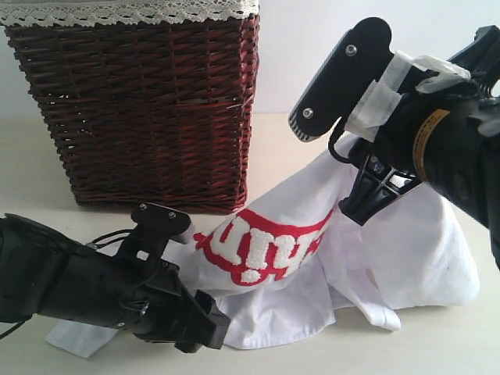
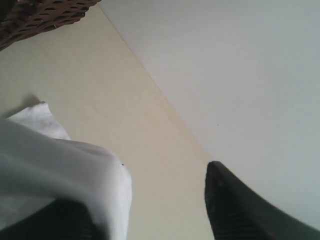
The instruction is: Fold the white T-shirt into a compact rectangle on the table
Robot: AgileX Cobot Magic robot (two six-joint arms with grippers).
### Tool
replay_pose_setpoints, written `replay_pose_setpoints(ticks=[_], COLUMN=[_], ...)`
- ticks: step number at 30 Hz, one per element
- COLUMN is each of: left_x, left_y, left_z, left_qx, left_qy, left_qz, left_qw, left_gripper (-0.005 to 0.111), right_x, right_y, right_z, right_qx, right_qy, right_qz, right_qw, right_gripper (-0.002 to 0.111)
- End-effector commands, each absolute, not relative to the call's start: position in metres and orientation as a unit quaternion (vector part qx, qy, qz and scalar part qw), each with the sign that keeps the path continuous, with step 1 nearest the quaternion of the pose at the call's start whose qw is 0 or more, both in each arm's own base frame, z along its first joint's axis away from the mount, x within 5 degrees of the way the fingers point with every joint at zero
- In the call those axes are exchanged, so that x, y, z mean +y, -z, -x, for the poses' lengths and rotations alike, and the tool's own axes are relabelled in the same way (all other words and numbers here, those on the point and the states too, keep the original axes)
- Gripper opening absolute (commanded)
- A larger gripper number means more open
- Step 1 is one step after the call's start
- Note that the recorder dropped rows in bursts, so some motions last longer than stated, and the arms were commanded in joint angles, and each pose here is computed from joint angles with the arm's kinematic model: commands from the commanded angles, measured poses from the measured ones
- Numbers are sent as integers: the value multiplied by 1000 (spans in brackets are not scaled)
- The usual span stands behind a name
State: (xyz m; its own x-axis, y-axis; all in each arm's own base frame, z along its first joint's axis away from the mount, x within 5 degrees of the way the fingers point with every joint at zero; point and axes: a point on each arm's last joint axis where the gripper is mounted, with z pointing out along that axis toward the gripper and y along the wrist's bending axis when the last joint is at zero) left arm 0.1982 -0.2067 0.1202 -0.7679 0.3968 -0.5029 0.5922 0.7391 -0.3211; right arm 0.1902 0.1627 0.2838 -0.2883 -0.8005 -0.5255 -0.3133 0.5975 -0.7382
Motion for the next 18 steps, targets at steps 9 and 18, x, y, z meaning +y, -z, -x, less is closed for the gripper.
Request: replay_pose_setpoints(ticks=[9,18], left_x=[-221,-229], left_y=[-119,-97], left_z=[-214,-220], left_qx=[902,907], left_qy=[243,237], left_qz=[-285,-291], left_qw=[216,191], left_gripper=[58,58], right_x=[160,160], right_y=[-285,-285], right_z=[-190,-190], right_qx=[762,761], right_qy=[261,262], right_qz=[362,363], right_qw=[470,470], right_gripper=[54,54])
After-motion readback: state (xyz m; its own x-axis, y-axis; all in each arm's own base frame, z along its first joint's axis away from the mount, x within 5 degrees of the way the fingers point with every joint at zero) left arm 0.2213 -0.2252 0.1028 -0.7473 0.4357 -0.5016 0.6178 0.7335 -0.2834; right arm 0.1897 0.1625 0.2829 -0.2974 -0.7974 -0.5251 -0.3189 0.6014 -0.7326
